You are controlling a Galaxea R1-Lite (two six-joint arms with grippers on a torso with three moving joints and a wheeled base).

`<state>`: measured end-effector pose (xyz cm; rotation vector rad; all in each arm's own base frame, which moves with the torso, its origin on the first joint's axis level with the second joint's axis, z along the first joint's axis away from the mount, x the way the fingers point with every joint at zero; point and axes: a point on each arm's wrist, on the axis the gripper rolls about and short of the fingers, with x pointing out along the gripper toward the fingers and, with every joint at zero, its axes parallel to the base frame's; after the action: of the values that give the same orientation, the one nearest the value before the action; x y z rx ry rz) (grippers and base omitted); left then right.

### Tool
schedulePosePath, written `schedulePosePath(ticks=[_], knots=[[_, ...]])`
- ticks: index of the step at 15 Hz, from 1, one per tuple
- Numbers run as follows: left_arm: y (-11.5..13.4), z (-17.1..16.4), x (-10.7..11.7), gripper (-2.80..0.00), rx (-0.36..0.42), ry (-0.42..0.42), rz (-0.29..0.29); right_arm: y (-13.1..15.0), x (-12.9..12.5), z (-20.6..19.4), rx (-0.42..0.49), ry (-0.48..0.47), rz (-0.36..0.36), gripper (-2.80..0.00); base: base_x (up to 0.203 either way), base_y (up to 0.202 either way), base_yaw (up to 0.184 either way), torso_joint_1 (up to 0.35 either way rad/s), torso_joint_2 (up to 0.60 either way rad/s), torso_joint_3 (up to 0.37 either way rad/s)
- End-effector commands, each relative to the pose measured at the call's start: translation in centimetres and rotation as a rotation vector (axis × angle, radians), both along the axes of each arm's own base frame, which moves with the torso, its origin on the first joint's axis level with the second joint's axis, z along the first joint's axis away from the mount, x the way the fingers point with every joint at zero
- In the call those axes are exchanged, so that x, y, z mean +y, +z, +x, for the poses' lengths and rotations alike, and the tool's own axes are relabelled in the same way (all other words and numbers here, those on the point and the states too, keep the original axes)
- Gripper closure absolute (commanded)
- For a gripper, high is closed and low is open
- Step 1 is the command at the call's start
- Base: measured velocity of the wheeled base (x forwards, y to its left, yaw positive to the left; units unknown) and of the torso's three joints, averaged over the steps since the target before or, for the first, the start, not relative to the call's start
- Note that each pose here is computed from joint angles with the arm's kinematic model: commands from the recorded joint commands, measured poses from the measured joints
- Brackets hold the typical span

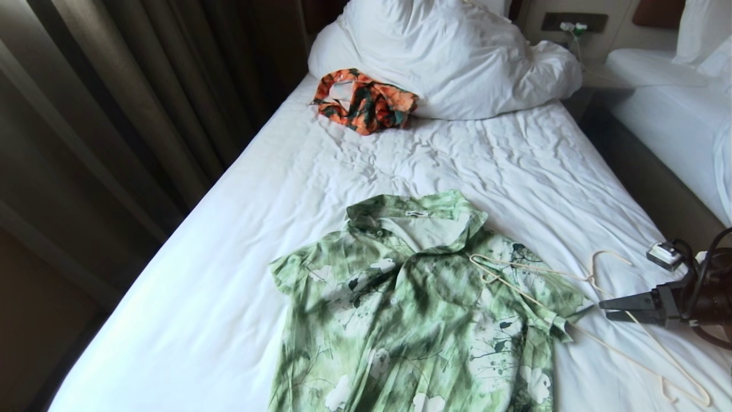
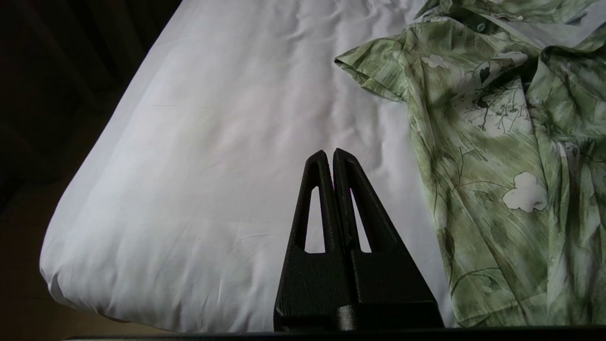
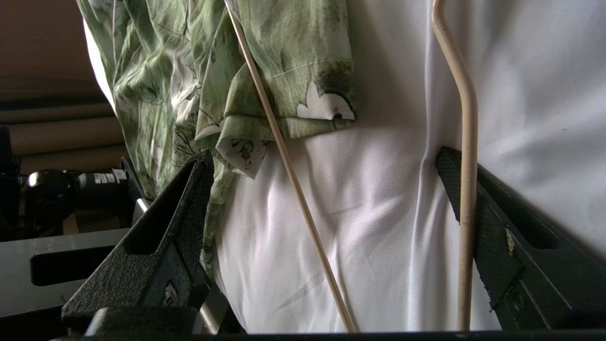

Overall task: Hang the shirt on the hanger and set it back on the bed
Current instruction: Lift the shirt and hanger

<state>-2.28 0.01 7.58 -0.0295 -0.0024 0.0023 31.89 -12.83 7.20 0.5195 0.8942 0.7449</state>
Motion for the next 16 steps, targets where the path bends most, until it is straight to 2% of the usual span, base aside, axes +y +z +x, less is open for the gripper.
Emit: schedulePosePath(ticks=[1,14,15,16], knots=[[0.00,0.00,0.00,0.00,-0.001,0.001,-0.001,0.18,0.36,0.15,-0.007,0.013,0.003,-2.80,0.000,0.000,0.000,0.000,0.00,0.000],[0.00,0.00,0.00,0.00,-0.001,0.001,-0.001,0.58,0.81,0.23,-0.031,0.026,0.019,-2.80,0.000,0.000,0.000,0.000,0.00,0.000],[0.01,0.00,0.00,0.00,-0.001,0.001,-0.001,0.57,0.81,0.23,-0.028,0.025,0.019,0.00,0.000,0.000,0.000,0.000,0.00,0.000],[0.02,0.00,0.00,0.00,-0.002,0.001,-0.001,0.57,0.81,0.24,-0.028,0.024,0.019,0.00,0.000,0.000,0.000,0.000,0.00,0.000]])
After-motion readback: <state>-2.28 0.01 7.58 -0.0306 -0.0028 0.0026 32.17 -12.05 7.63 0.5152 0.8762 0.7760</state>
